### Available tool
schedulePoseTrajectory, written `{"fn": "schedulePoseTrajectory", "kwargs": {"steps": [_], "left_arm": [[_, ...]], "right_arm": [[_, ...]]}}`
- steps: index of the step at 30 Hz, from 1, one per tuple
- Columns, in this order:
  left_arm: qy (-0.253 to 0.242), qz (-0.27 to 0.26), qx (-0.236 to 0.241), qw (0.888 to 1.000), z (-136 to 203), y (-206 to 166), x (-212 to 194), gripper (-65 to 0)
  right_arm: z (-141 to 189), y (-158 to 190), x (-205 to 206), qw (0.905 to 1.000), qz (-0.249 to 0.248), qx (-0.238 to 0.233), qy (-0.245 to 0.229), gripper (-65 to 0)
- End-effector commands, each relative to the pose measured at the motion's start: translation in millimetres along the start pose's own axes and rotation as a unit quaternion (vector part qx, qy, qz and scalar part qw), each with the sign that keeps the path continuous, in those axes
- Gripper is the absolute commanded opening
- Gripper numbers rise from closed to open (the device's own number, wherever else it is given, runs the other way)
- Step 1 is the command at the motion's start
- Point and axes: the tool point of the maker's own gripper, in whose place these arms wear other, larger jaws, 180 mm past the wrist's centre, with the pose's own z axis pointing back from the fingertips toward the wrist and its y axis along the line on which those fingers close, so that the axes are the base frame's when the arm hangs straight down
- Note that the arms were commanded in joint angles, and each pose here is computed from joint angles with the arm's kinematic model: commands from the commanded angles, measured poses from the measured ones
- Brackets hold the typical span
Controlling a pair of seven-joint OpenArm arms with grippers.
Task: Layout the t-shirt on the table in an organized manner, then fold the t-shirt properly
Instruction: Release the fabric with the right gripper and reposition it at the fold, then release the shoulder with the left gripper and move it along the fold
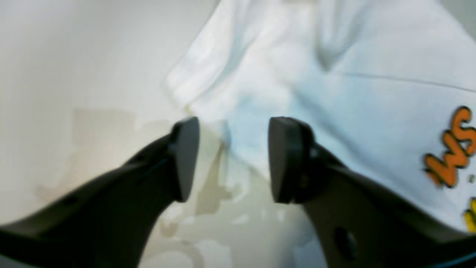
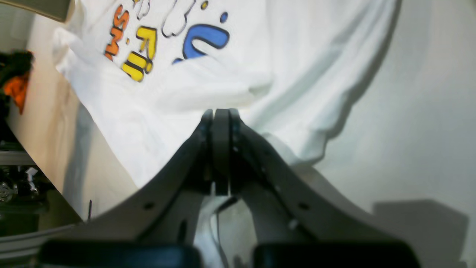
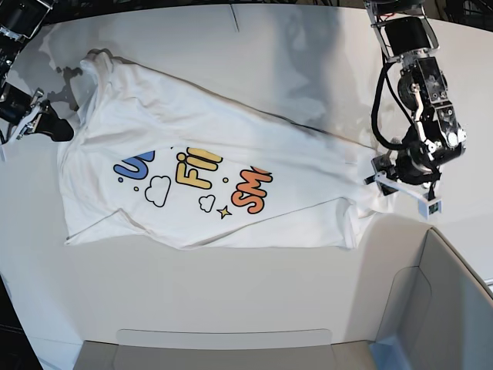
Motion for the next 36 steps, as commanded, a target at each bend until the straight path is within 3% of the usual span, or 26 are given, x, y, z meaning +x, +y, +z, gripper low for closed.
{"fn": "schedulePoseTrajectory", "kwargs": {"steps": [1,4,7,12,17,22,36], "left_arm": [[-0.008,0.0,0.014,1.0,2,8,8,-25.9],[-0.011,-0.015,0.013,1.0,4,10,11,-23.9],[-0.032,-0.097,-0.019,0.995,9,5,38,-24.0],[-0.031,-0.103,-0.023,0.994,3,49,52,-24.8],[0.009,-0.169,-0.037,0.985,-13,85,50,-24.9],[0.047,-0.153,-0.034,0.987,-23,104,36,-25.0],[0.05,-0.144,-0.054,0.987,-31,89,27,-25.0]], "right_arm": [[8,5,21,0.9993,0.03,0.002,-0.023,-65.0],[10,7,19,0.9991,0.038,-0.002,-0.018,-65.0],[12,6,15,0.9992,0.037,-0.004,-0.013,-65.0],[12,6,12,0.9994,0.034,-0.004,-0.01,-65.0],[13,4,2,0.9996,0.028,-0.007,-0.001,-65.0],[13,3,-3,0.9997,0.022,-0.008,0.004,-65.0],[9,5,-16,0.9999,0.009,-0.002,0.01,-65.0]]}}
